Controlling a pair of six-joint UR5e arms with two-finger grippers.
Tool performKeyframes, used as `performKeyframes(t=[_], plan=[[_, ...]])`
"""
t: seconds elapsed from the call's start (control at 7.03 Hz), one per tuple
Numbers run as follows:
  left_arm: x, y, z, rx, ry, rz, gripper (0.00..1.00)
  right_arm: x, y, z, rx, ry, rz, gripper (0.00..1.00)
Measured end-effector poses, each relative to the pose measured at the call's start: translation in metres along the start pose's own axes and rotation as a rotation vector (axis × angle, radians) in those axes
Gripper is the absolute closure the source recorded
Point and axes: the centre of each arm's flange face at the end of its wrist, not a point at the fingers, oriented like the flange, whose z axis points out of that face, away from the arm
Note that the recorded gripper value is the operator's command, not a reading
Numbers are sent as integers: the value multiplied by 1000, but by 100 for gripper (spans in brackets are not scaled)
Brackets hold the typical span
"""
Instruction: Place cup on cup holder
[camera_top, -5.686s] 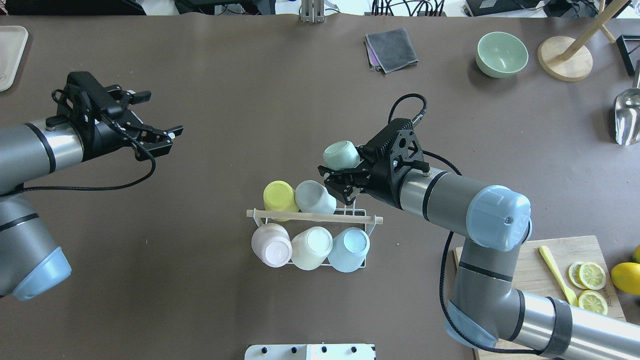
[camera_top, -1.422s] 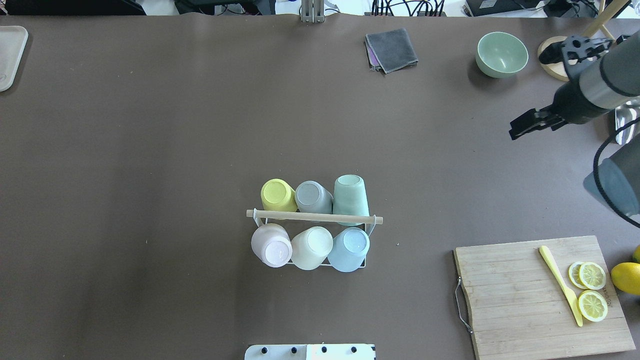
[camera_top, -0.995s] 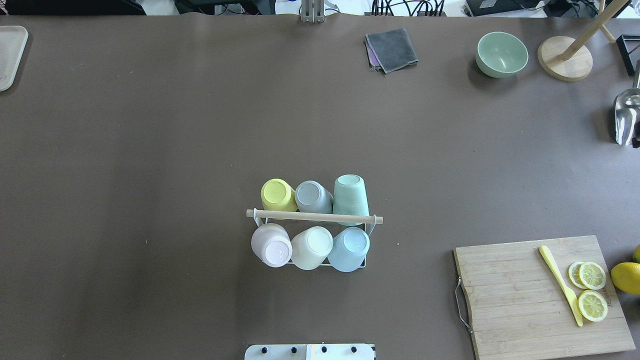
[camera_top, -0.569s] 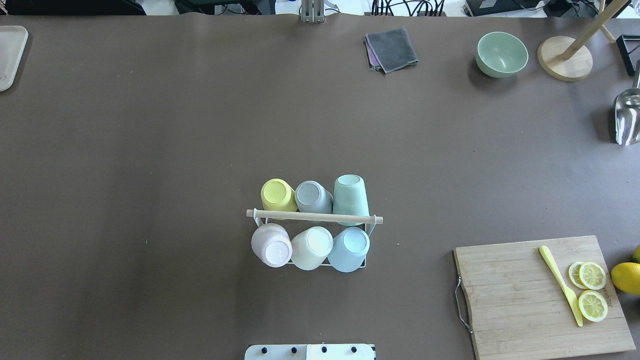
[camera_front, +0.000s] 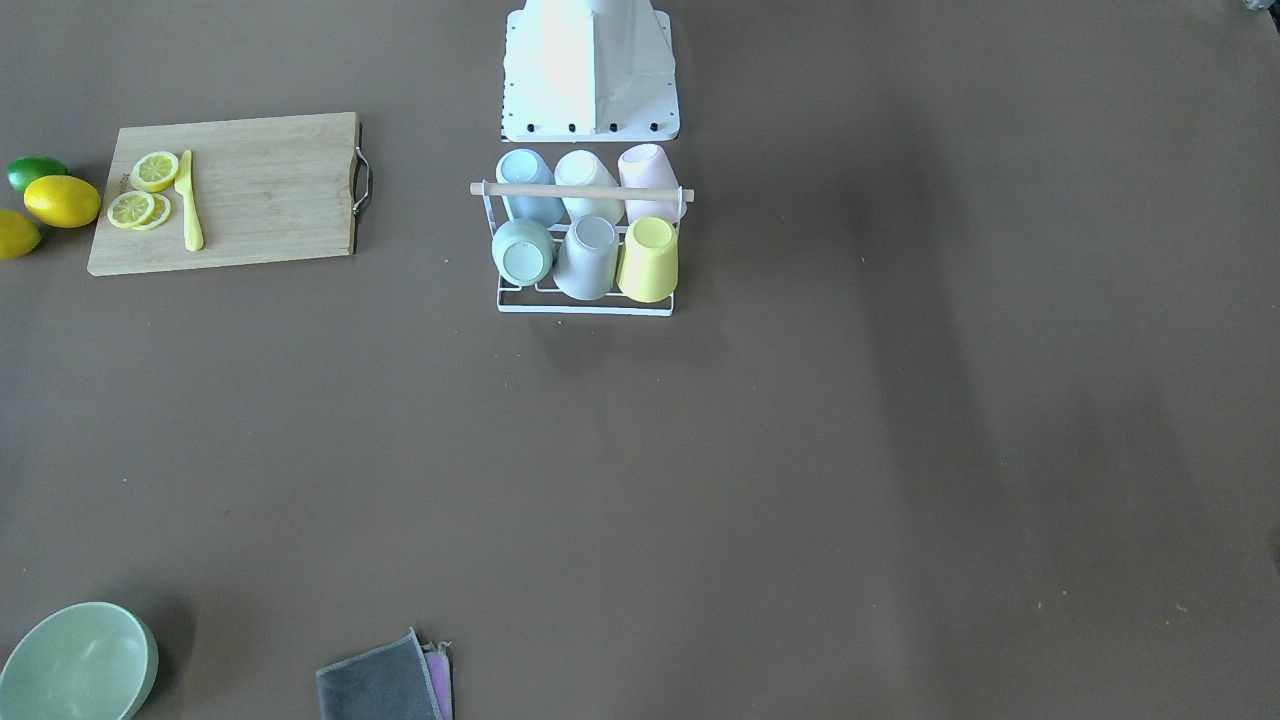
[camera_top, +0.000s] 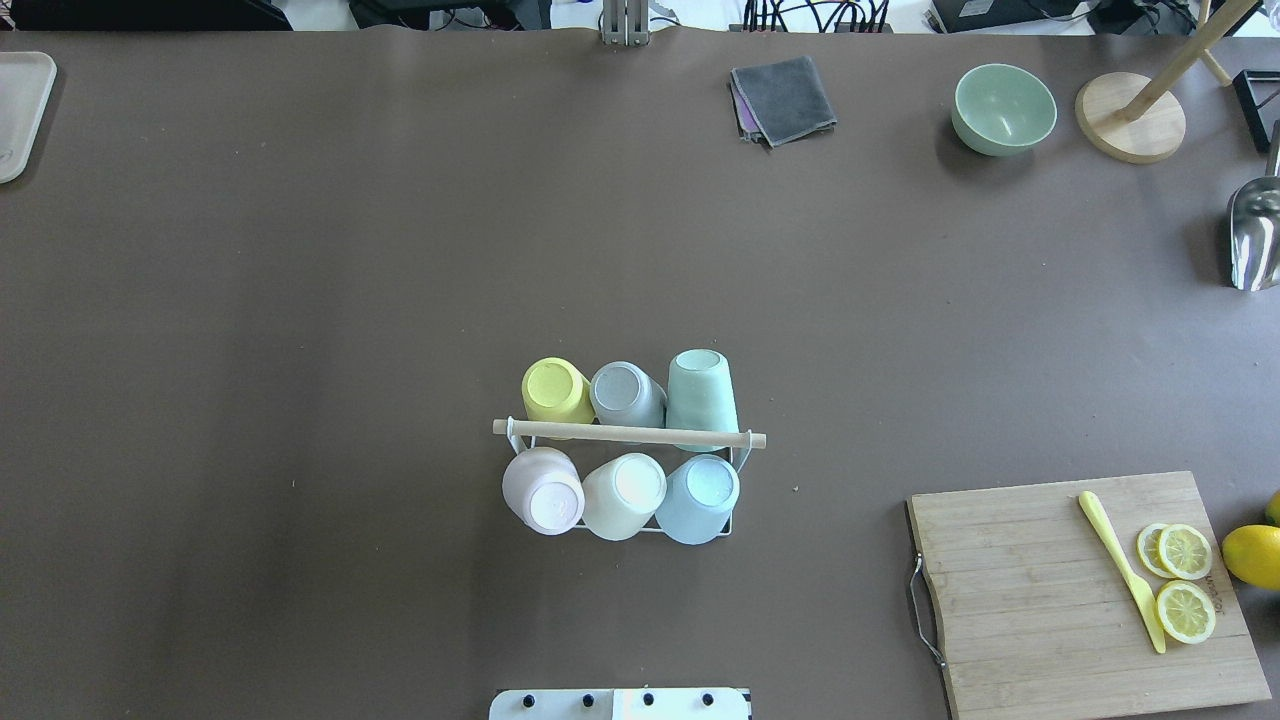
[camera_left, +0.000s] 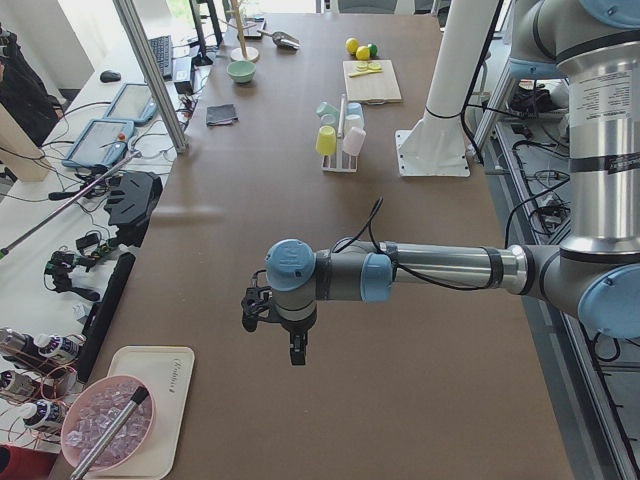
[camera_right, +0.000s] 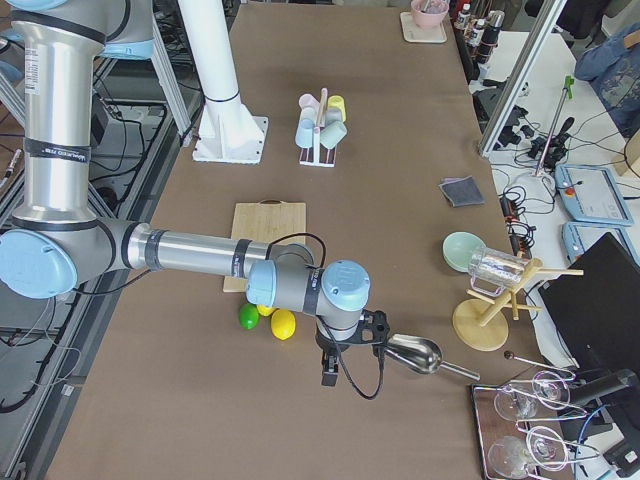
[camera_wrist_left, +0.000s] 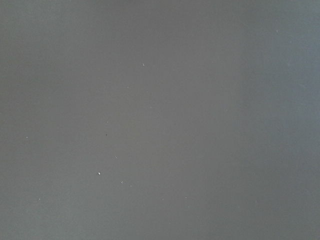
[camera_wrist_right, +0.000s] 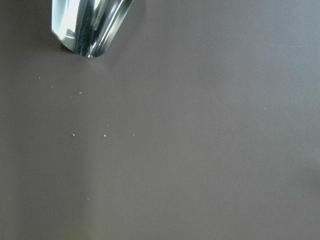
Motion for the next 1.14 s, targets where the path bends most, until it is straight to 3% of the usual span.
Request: performKeyframes(t=[1.14], plan=[[0, -1, 0, 6, -1, 8, 2, -9, -25, -13, 28, -18, 76, 0]])
